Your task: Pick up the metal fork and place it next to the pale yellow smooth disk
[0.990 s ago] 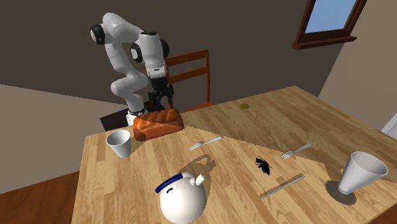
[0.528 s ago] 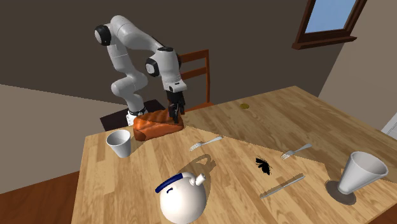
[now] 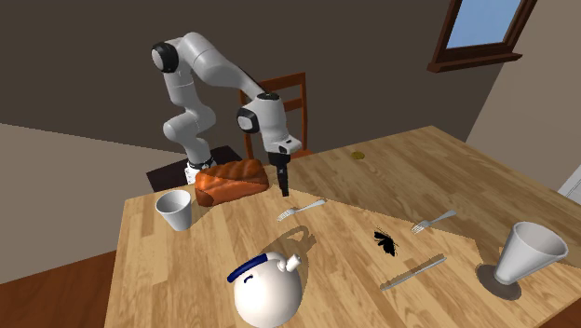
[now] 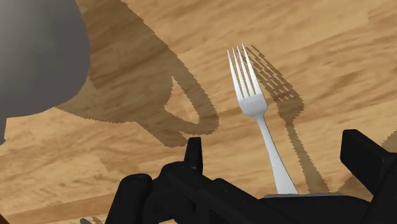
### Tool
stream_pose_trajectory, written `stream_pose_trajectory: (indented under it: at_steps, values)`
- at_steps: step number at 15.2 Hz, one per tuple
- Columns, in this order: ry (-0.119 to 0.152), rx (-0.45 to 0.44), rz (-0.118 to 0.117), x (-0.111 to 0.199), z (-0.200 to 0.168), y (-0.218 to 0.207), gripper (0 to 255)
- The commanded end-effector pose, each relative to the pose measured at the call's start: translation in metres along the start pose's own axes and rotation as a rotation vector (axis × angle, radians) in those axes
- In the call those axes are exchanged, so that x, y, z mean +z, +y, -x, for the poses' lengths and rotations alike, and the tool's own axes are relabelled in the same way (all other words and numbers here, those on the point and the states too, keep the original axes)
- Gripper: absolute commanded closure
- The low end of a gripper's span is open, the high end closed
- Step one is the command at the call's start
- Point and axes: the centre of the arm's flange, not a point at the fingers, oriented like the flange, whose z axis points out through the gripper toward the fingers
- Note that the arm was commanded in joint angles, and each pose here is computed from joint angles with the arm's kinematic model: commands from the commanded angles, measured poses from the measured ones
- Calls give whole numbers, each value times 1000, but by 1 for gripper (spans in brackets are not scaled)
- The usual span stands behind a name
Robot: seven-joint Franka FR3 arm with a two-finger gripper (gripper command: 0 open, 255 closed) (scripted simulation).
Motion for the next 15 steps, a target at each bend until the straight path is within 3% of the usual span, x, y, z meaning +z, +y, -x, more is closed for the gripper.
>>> stream_pose_trajectory:
  at_steps: [1, 6, 15]
  values:
    - [4, -77, -4, 21, -15, -4, 0]
    - [13, -262, -15, 71, -53, -22, 0]
    - [13, -265, -15, 112, -54, -23, 0]
